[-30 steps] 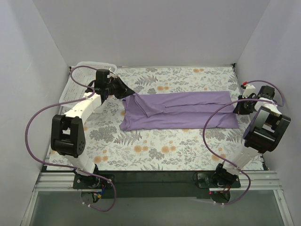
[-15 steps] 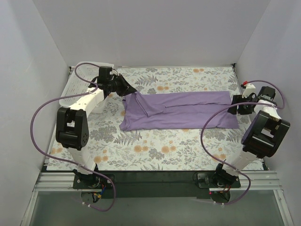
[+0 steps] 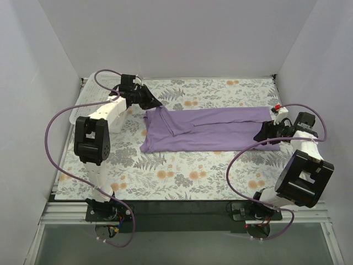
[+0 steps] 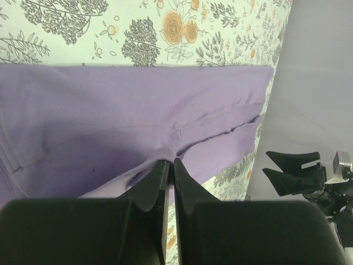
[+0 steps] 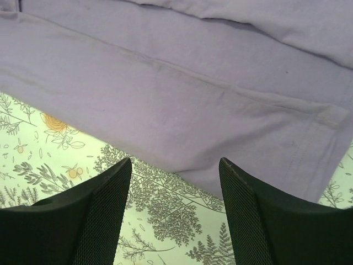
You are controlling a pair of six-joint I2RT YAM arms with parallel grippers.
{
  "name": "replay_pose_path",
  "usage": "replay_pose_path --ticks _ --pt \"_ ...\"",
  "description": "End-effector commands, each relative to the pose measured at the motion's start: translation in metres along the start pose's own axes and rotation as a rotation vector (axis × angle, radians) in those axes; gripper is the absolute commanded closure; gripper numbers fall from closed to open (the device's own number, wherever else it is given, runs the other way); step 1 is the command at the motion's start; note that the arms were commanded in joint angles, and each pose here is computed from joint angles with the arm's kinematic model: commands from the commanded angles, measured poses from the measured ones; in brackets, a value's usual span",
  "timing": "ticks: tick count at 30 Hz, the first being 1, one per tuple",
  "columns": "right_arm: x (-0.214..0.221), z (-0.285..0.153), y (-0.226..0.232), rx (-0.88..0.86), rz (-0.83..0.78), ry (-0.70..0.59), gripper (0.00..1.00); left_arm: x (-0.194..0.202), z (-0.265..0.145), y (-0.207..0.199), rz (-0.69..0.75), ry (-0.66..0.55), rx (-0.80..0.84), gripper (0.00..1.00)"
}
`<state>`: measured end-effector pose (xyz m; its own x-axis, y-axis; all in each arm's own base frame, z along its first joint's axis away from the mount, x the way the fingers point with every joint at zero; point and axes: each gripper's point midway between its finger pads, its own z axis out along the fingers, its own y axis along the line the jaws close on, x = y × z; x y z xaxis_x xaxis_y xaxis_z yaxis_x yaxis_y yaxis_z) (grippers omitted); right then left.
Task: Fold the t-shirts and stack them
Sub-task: Fold the tshirt
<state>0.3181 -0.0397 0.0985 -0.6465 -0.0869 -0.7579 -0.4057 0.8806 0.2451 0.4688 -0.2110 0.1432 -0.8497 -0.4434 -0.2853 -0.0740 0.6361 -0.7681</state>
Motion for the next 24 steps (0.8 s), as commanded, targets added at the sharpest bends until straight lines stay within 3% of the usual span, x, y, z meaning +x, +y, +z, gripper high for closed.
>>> replay_pose_path --ticks 1,7,9,10,13,17,18,21,22,23,24 --pt "-0.009 -0.005 0.013 -0.039 -0.045 -0.037 0.28 -0.013 -0.001 -0.007 0.025 -0.008 -0.001 1.00" --pt "-0.010 -0.006 0.023 -0.057 -0.061 -0.047 0.28 -0.019 0.017 0.008 0.005 0.013 -0.048 1.00" --pt "-0.010 -0.006 0.026 -0.061 -0.070 -0.046 0.28 -0.018 0.025 0.019 -0.012 0.031 -0.086 0.84" --pt "-0.009 -0.005 0.029 -0.070 -0.089 -0.041 0.28 -0.021 0.026 0.021 -0.002 0.030 -0.099 0.63" --pt "-0.011 -0.002 0.047 -0.108 -0.170 -0.021 0.28 -0.049 0.015 0.000 0.079 -0.042 -0.111 0.42" --pt "-0.011 0.002 0.090 -0.254 -0.314 0.004 0.28 -0.090 -0.039 -0.063 0.245 -0.223 -0.060 0.38" --pt "-0.014 0.001 0.103 -0.302 -0.357 -0.008 0.28 -0.096 -0.070 -0.086 0.295 -0.292 -0.044 0.38" --pt "-0.013 0.005 0.146 -0.432 -0.555 -0.013 0.28 -0.080 -0.128 -0.100 0.407 -0.396 -0.052 0.34" --pt "-0.010 0.010 0.167 -0.494 -0.659 -0.015 0.28 -0.072 -0.143 -0.098 0.426 -0.425 -0.063 0.27" --pt "-0.009 0.011 0.180 -0.522 -0.723 -0.021 0.27 -0.061 -0.152 -0.085 0.423 -0.445 -0.088 0.10" --pt "-0.009 0.013 0.189 -0.544 -0.781 -0.022 0.28 -0.036 -0.174 -0.069 0.424 -0.477 -0.091 0.05"
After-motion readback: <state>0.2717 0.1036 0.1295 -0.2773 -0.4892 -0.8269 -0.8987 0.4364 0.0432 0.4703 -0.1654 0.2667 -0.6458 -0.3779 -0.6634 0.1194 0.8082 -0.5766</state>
